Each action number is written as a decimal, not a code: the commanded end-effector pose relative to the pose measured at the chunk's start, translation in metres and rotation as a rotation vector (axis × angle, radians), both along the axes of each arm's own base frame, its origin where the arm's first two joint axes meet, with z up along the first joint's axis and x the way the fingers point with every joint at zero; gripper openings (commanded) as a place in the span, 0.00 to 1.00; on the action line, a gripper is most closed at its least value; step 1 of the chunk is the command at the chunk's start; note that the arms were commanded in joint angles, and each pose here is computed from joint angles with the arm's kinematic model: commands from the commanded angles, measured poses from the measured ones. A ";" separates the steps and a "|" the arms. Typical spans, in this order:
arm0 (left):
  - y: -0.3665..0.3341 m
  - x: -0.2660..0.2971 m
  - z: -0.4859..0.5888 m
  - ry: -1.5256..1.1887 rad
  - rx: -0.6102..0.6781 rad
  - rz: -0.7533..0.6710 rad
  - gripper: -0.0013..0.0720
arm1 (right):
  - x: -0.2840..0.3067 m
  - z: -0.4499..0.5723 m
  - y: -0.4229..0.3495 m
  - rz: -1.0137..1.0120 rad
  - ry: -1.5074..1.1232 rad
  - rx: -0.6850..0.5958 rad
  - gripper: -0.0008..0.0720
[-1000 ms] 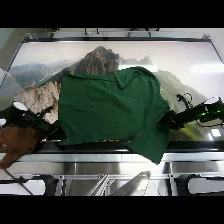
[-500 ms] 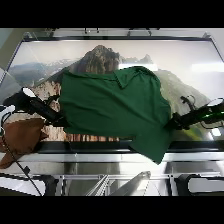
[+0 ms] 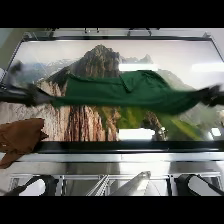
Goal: Fold the shirts.
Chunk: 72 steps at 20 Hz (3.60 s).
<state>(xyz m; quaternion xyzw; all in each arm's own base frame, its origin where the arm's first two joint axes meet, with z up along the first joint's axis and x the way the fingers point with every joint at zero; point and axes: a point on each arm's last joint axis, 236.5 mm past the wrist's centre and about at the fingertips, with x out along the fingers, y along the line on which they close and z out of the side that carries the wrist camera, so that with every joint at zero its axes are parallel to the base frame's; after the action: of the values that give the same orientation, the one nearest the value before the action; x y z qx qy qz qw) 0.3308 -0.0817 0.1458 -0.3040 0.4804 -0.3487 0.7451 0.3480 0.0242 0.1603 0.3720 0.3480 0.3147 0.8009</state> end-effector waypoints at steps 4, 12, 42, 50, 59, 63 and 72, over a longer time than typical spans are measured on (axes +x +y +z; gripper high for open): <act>-0.047 -0.112 0.303 -1.029 -0.047 0.108 0.05 | -0.096 0.296 0.038 -0.409 -0.953 -0.152 0.05; -0.046 -0.120 0.332 -1.028 -0.008 0.038 0.05 | -0.109 0.342 0.031 -0.525 -1.026 -0.468 0.05; 0.041 0.191 -0.235 0.237 -0.046 -0.084 0.05 | 0.200 -0.196 0.000 -0.067 0.096 -0.068 0.05; 0.031 0.153 -0.271 0.366 0.162 -0.225 0.04 | 0.151 -0.246 0.007 0.108 0.259 -0.208 0.05; 0.065 0.179 -0.208 0.261 0.210 -0.081 0.45 | 0.150 -0.194 -0.024 0.046 0.209 -0.208 0.34; 0.091 0.170 -0.176 0.238 0.220 -0.037 0.45 | 0.114 -0.189 -0.037 0.084 0.340 -0.240 0.34; 0.111 0.070 -0.158 0.479 0.144 0.030 0.45 | -0.074 -0.253 -0.018 0.001 0.918 -0.278 0.57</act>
<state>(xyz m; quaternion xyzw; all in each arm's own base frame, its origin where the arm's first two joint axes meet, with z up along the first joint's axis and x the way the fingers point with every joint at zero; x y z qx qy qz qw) 0.4329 0.0295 -0.0072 -0.3173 0.6541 -0.2420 0.6425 0.3304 -0.0010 -0.0720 0.3454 0.6678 0.1336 0.6456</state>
